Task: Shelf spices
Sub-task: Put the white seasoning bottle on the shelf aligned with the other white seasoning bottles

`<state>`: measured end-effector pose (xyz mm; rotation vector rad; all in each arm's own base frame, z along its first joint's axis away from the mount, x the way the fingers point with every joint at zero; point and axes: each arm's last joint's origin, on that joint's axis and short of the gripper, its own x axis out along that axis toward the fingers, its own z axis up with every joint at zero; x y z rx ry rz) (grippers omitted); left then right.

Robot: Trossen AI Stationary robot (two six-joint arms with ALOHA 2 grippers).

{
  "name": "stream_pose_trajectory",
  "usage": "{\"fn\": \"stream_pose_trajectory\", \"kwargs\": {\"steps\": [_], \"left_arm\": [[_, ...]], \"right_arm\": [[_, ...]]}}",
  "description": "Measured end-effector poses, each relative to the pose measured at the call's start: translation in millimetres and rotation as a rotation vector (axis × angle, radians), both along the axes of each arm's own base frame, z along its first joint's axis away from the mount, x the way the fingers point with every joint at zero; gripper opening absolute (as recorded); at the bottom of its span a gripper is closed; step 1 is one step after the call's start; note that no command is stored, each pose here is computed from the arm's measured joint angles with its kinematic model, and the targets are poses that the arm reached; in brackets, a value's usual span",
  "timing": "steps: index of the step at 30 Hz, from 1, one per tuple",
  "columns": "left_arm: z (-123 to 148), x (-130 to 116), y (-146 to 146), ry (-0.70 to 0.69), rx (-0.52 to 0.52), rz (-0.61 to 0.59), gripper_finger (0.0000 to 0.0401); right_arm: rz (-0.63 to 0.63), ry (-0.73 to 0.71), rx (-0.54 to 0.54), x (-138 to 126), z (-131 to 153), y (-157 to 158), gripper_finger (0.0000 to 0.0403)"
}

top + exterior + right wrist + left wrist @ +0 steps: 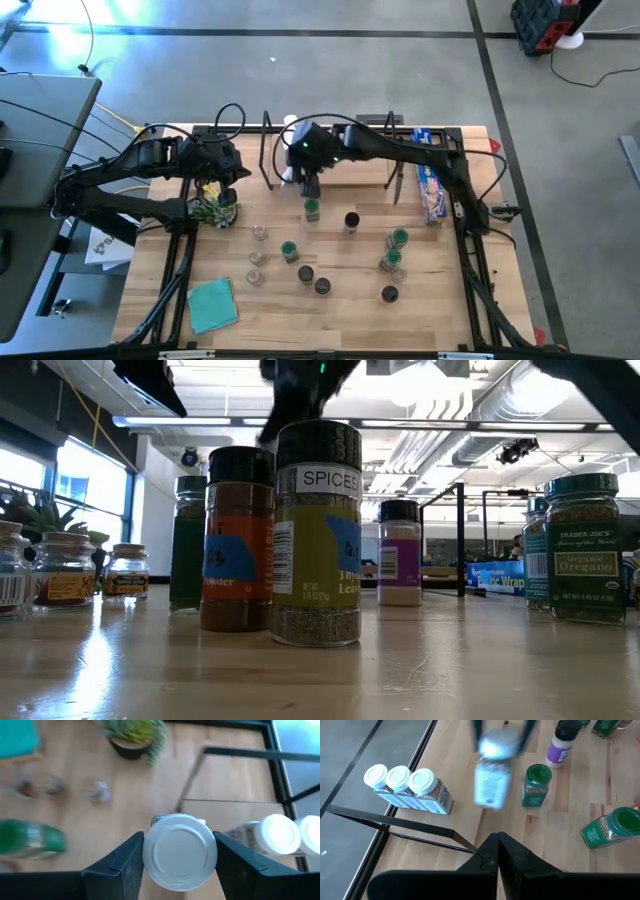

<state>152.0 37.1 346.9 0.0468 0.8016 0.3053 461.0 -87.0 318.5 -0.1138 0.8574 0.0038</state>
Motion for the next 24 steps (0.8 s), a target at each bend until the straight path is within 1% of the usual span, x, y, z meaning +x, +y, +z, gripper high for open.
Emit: {"fn": "stream_pose_trajectory", "kwargs": {"steps": [4,9,13,19,24], "left_arm": [[0.2,0.2,0.0,-0.003,0.001,0.000,0.0000],[2.0,1.9,0.4,-0.028,0.006,-0.001,0.0000],[2.9,2.7,0.6,-0.041,0.009,-0.001,0.0000],[2.8,2.7,0.5,-0.039,0.009,-0.002,0.0000],[2.7,2.6,0.4,-0.038,0.005,-0.002,0.0000]], "right_arm": [[-0.007,0.025,-0.017,9.3,-22.6,-19.6,0.0193],[0.009,0.072,-0.034,15.9,-42.8,-25.2,0.0193],[0.011,0.075,-0.042,17.2,-45.8,-26.3,0.0193],[0.004,0.088,-0.085,17.6,-47.5,-27.9,0.0193],[-0.002,0.093,-0.084,16.6,-47.8,-30.2,0.0194]]}}
